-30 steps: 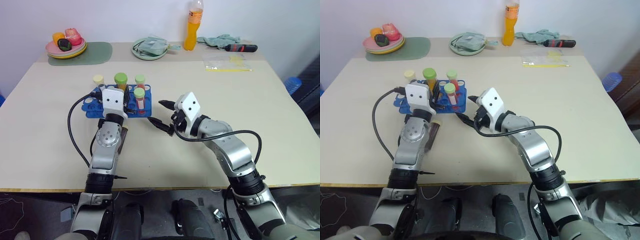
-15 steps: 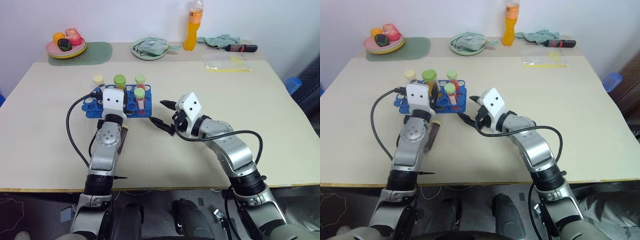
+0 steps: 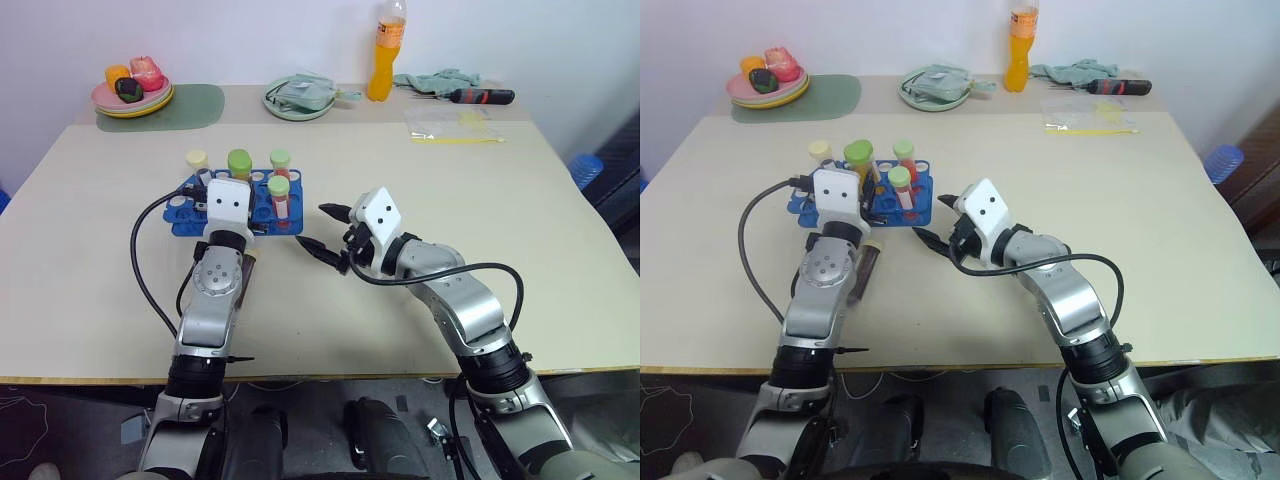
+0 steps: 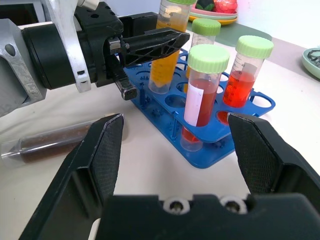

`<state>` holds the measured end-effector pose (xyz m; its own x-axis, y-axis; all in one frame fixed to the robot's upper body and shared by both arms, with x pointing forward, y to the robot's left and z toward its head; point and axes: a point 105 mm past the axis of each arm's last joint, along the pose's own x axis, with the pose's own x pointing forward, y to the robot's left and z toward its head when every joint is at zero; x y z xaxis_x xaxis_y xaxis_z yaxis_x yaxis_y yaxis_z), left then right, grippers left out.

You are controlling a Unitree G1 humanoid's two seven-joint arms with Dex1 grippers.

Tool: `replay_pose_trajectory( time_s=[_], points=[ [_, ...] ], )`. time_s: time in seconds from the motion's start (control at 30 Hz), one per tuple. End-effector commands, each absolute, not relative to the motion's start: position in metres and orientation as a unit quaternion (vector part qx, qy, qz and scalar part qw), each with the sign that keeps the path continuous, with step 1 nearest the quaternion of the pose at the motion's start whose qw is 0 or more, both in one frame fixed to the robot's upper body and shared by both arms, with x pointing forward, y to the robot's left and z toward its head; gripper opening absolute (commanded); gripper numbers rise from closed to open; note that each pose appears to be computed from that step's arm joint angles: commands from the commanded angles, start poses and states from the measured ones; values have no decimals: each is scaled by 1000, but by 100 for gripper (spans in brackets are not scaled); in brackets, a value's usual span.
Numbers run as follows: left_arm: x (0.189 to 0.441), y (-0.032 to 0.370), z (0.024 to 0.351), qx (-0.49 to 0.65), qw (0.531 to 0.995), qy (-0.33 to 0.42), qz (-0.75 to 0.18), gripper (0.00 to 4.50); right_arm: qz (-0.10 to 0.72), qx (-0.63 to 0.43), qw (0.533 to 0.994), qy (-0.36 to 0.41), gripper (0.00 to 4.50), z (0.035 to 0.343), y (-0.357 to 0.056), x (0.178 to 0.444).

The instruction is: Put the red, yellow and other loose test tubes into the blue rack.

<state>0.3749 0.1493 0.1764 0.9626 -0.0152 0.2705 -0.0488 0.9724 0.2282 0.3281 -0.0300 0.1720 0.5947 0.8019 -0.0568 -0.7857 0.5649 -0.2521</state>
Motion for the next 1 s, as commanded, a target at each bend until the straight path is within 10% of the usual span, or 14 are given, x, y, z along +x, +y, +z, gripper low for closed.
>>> replay_pose_trajectory(
  time_s=[0.03, 0.83, 1.0],
  points=[
    [373, 153, 183, 117, 982, -146, 15, 75, 453, -128, 880, -60, 367, 184, -27, 323],
    [374, 147, 175, 32, 991, -133, -11, 75, 455, -134, 878, -61, 367, 183, -26, 323],
    [369, 156, 184, 40, 989, -142, 0, 324, 455, -135, 878, -65, 367, 186, -25, 322]
  ],
)
